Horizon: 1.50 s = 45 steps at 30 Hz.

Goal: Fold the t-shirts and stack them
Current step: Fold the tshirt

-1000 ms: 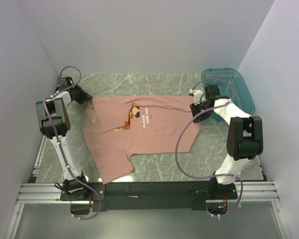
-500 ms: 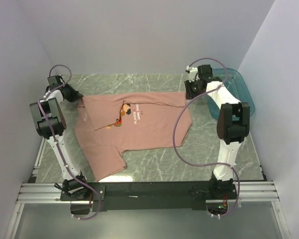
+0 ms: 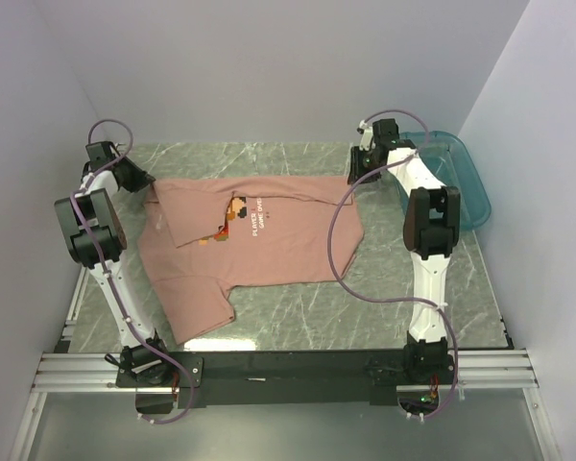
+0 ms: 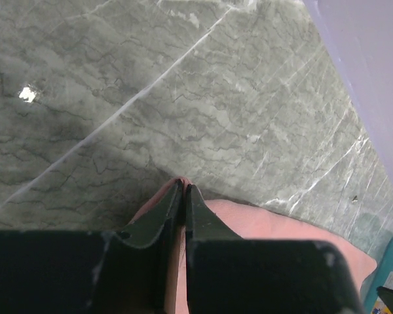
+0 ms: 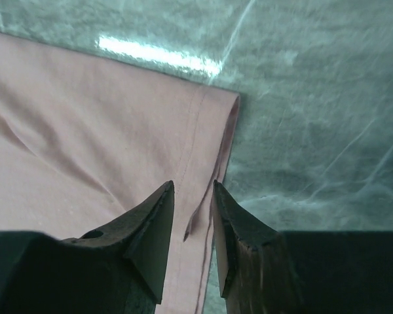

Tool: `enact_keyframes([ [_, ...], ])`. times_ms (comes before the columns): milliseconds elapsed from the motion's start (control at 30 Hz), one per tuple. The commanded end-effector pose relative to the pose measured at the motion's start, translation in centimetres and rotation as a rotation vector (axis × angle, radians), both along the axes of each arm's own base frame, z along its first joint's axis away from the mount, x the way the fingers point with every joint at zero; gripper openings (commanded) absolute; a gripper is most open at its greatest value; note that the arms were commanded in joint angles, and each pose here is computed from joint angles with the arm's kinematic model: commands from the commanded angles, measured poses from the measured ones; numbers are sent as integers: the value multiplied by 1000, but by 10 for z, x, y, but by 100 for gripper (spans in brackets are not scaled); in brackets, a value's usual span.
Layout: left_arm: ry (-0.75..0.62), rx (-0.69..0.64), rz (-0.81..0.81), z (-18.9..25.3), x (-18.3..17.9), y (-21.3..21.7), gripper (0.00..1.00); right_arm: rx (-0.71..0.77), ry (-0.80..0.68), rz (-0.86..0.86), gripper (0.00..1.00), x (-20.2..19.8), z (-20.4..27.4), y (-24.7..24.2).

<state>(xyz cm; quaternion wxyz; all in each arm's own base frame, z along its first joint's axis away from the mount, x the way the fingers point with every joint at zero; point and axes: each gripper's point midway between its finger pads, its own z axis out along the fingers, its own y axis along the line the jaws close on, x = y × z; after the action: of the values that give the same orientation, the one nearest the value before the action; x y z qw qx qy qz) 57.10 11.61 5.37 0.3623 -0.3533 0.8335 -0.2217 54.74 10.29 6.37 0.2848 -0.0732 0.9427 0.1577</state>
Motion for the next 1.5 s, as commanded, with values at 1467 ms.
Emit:
enact_keyframes([
  [1467, -62, -3, -15, 4, 6, 11, 10, -15, -50, 31, 36, -34, 30, 10],
])
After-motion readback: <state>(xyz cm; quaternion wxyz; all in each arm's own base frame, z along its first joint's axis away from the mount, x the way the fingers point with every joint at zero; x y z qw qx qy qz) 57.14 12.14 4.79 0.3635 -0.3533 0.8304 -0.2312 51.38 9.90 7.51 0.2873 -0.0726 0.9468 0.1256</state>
